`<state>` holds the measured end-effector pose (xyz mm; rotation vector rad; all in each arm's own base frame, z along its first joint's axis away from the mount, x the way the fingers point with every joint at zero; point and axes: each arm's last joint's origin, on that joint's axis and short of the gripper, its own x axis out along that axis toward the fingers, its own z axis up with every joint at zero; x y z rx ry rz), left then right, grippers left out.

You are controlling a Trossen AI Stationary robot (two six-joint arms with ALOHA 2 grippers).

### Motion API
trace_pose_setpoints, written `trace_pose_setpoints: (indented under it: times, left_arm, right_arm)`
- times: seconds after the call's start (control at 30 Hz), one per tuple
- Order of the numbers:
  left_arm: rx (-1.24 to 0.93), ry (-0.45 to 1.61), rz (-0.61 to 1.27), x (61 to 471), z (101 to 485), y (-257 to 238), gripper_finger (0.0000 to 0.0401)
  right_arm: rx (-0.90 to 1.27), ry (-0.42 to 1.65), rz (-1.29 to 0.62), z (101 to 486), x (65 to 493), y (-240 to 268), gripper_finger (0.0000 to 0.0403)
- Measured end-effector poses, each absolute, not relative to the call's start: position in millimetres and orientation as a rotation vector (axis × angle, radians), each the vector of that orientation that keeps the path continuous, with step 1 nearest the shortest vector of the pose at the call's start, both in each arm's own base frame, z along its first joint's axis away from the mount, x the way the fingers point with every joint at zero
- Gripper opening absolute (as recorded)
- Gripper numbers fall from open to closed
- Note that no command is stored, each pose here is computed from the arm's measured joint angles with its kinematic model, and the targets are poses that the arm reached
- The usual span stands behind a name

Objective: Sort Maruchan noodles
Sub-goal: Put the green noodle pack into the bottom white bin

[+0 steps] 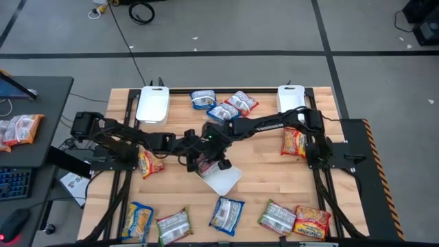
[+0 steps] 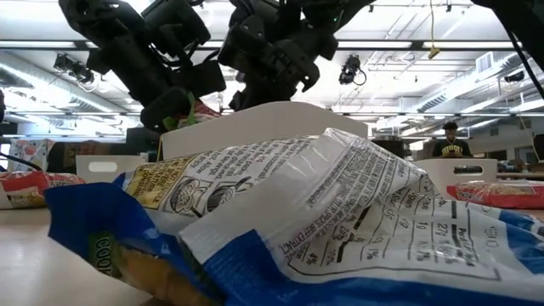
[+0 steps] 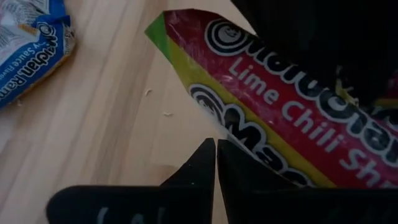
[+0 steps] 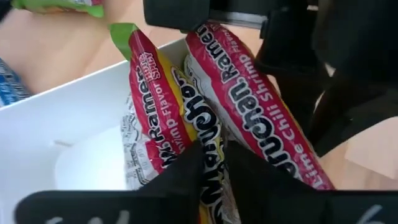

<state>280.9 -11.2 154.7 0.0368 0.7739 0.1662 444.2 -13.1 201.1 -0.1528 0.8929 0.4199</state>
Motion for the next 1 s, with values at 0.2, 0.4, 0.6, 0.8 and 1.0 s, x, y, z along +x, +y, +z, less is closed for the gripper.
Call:
trace_pose_setpoints:
  times: [0.2, 0.4, 0.6, 0.8, 1.0]
  left_arm:
    - [0.032, 0.76, 0.169, 282.0, 155.5, -11.0, 0.0025]
    - [0.01, 0.756, 0.154, 282.5, 156.0, -12.0, 0.0025]
    - [-0.012, 0.759, 0.145, 282.3, 155.7, -12.5, 0.0025]
    - [-0.068, 0.762, 0.116, 282.4, 155.5, -13.6, 0.0025]
    - [-0.146, 0.772, -0.003, 282.6, 155.6, -17.8, 0.0025]
  right_arm:
    - [-0.231, 0.91, 0.319, 219.3, 436.3, -5.3, 0.0121]
    - [-0.285, 0.948, 0.19, 246.7, 419.1, 16.9, 0.0125]
    - [-0.149, 1.095, 0.157, 248.6, 399.1, 50.4, 0.0124]
    - [0.025, 1.227, 0.09, 227.8, 384.2, 74.8, 0.0124]
    - [0.071, 1.251, 0.058, 191.1, 378.9, 75.2, 0.0124]
